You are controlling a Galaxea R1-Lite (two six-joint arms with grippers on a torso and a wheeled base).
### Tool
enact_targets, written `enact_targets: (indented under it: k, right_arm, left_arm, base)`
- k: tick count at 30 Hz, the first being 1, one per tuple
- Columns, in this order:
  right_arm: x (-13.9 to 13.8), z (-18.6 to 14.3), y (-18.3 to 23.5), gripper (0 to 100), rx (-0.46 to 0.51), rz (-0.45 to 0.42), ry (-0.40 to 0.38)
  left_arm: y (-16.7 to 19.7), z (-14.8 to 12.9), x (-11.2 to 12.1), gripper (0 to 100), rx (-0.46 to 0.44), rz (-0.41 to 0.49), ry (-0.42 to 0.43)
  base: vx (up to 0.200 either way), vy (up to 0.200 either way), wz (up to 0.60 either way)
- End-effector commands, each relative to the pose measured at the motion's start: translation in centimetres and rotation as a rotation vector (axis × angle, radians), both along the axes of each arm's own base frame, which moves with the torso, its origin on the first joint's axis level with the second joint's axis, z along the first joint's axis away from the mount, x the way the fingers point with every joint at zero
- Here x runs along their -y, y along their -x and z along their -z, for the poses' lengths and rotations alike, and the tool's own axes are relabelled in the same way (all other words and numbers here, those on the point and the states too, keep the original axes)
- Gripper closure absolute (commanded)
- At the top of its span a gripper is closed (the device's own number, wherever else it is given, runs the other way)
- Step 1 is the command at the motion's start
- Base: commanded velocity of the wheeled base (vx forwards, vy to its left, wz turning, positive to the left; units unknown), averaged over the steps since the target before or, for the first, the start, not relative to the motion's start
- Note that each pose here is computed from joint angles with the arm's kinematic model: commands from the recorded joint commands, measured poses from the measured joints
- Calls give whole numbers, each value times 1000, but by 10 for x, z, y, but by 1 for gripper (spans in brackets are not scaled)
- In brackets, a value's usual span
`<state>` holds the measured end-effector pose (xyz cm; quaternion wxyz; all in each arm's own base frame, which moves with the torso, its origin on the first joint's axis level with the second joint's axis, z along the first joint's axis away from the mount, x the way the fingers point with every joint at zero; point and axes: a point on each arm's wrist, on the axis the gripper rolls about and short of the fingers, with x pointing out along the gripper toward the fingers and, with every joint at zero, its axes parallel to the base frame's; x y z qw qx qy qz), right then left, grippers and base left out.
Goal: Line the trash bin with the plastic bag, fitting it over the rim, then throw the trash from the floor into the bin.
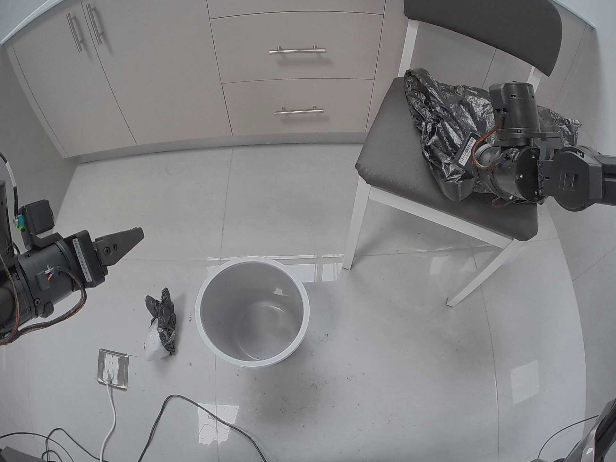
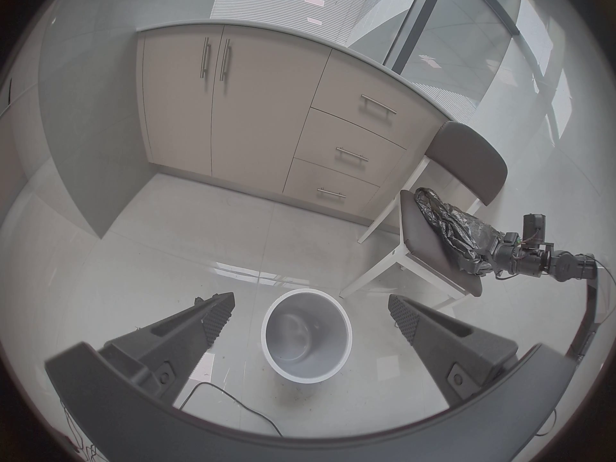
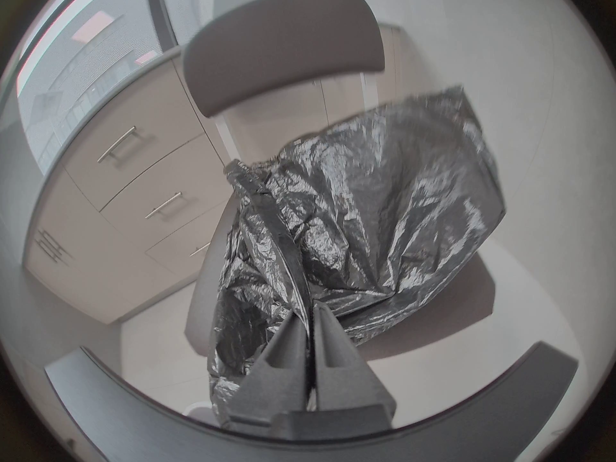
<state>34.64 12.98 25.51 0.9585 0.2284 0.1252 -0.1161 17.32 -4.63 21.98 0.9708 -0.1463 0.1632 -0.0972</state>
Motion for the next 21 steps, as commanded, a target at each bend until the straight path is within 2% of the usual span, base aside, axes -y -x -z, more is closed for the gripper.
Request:
enact_targets:
  k: [1, 2, 3, 4, 6, 7, 8, 10, 13, 14, 15, 16, 18, 19, 20, 21]
  right_arm:
    - [37, -10, 5, 100, -115, -179, -366]
    - [47, -14, 9, 100, -137, -254, -452]
    - [51, -16, 10, 100, -144, -279, -479]
    - [69, -20, 19, 100, -187, -458, -585]
    - [84, -26, 32, 100, -184, -610, -642]
    - [84, -26, 32, 100, -184, -610, -642]
    - [87, -33, 39, 100, -135, -691, -644]
    - [86, -37, 44, 100, -112, -740, -649]
    - [79, -45, 59, 100, -119, -836, -656]
    - [79, -45, 59, 100, -119, -836, -656]
    - [63, -49, 77, 100, -178, -912, -664]
    - [54, -51, 87, 100, -210, -948, -657]
    - [42, -52, 102, 100, -248, -1007, -619]
    - [42, -52, 102, 100, -248, -1007, -619]
    - [34, -53, 120, 100, -273, -1074, -560]
    - [32, -55, 128, 100, -282, -1102, -538]
  left_arm:
    - [6, 2, -1, 0, 1, 3, 0]
    - [7, 2, -2, 0, 4, 3, 1]
    - [7, 2, -2, 0, 5, 5, 2]
    - [12, -3, -1, 0, 24, 21, 21]
    - [24, -6, 2, 0, 45, 83, 50]
    - [24, -6, 2, 0, 45, 83, 50]
    - [37, -6, 3, 0, 59, 134, 73]
    - [43, -4, 4, 0, 59, 171, 82]
    - [44, -3, 6, 0, 47, 211, 90]
    - [44, -3, 6, 0, 47, 211, 90]
    - [43, -1, 7, 0, 36, 228, 92]
    - [43, 0, 7, 0, 34, 231, 93]
    - [43, 2, 7, 0, 33, 240, 93]
    - [43, 2, 7, 0, 33, 240, 93]
    - [44, 2, 8, 0, 32, 266, 97]
    - [44, 1, 9, 0, 32, 276, 101]
  base:
    - [0, 0, 0]
    - [0, 0, 0]
    - [0, 0, 0]
    - [0, 0, 0]
    - [0, 0, 0]
    - [0, 0, 0]
    - [0, 0, 0]
    - [0, 0, 0]
    - [0, 0, 0]
    - [0, 0, 0]
    - [0, 0, 0]
    - [0, 0, 0]
    - [0, 0, 0]
    - [0, 0, 0]
    - [0, 0, 0]
    - [0, 0, 0]
